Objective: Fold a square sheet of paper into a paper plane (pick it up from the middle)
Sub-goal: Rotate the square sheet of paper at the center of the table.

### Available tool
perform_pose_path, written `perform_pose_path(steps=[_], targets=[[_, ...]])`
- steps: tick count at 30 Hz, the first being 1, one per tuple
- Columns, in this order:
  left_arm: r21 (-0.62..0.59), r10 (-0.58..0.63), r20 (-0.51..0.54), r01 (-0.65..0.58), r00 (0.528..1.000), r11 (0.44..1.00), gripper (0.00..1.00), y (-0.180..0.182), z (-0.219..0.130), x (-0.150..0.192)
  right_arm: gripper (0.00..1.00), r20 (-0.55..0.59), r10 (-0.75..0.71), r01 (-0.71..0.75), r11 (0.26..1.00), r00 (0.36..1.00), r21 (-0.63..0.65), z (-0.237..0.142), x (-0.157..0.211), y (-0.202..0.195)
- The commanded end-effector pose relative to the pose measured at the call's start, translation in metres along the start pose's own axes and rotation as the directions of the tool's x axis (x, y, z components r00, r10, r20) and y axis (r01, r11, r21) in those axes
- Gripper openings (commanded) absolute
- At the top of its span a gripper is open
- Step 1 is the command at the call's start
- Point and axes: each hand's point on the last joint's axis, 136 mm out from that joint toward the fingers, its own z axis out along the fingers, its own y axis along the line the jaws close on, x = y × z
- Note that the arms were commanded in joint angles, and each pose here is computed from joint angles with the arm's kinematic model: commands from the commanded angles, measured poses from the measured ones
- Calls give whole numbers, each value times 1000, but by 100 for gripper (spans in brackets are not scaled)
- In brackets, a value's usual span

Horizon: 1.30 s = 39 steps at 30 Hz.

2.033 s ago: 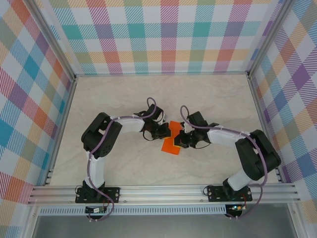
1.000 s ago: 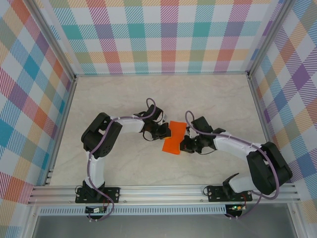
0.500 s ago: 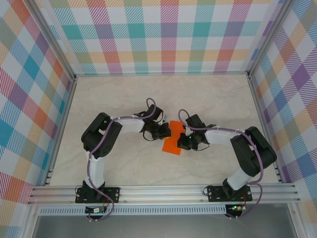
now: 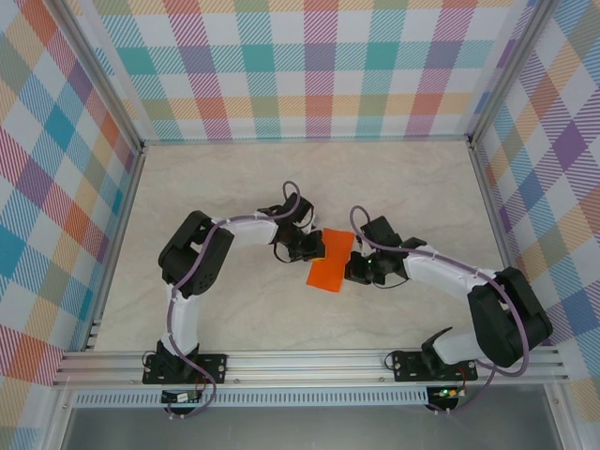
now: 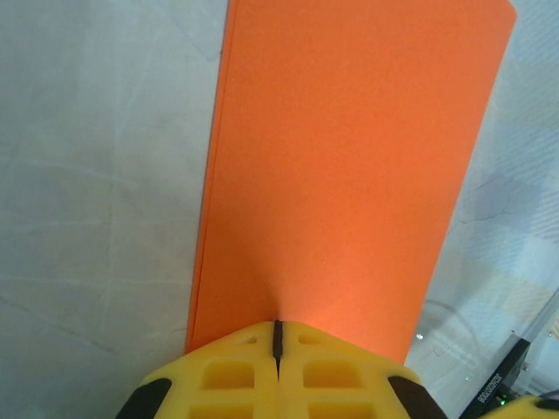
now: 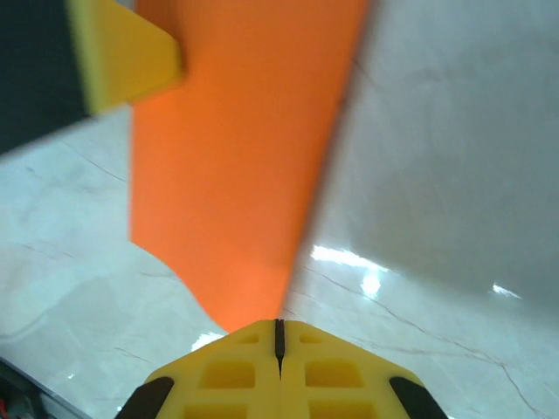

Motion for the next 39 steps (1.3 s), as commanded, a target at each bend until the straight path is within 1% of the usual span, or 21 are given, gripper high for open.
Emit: perform_pose_path(steps=[1,5,9,12,15,18,21,25,28,31,33,35,37,39], targets=[[-135,1,-9,-2,1000,991,9,21,2,2,0,25,21,-21,1000,999,-7,2,-10,7],[-98,30,60,-24,998,995,15,-6,-17,-16,0,0,60,-60,998,998,-19,18,-8,6],[-98,30,116,-19,993,995,17,-12,-35,-23,0,-16,71,-72,997,997,-38,29,-7,11],[-112,6,162,12,987,994,19,-6,-49,-25,0,-30,72,-73,997,997,-37,36,-6,14],[-136,-30,232,63,972,989,21,7,-68,-29,0,-48,80,-81,996,996,-27,43,-3,15],[-165,-69,303,123,950,979,24,24,-86,-29,0,-64,99,-99,995,993,-8,52,2,14],[-165,-105,354,173,929,971,24,37,-100,-25,0,-63,104,-103,995,993,15,60,5,17],[-167,-136,393,215,910,962,24,52,-111,-15,0,-51,128,-126,991,990,40,70,7,26],[-167,-165,415,253,895,953,24,64,-116,-5,0,-33,189,-187,980,981,66,77,5,33],[-134,-184,452,271,873,953,24,67,-120,-4,0,-21,225,-224,974,974,40,86,-4,52],[-111,-197,455,274,868,955,24,67,-120,0,0,-15,204,-204,979,979,-4,86,-14,72],[-67,-215,446,272,869,960,22,62,-118,4,0,0,168,-168,985,986,-27,80,-22,85],[-18,-229,427,261,875,965,15,56,-115,7,0,22,124,-123,992,992,-27,73,-28,90],[27,-232,407,243,883,970,10,49,-112,10,0,36,82,-82,997,996,-13,66,-29,86]])
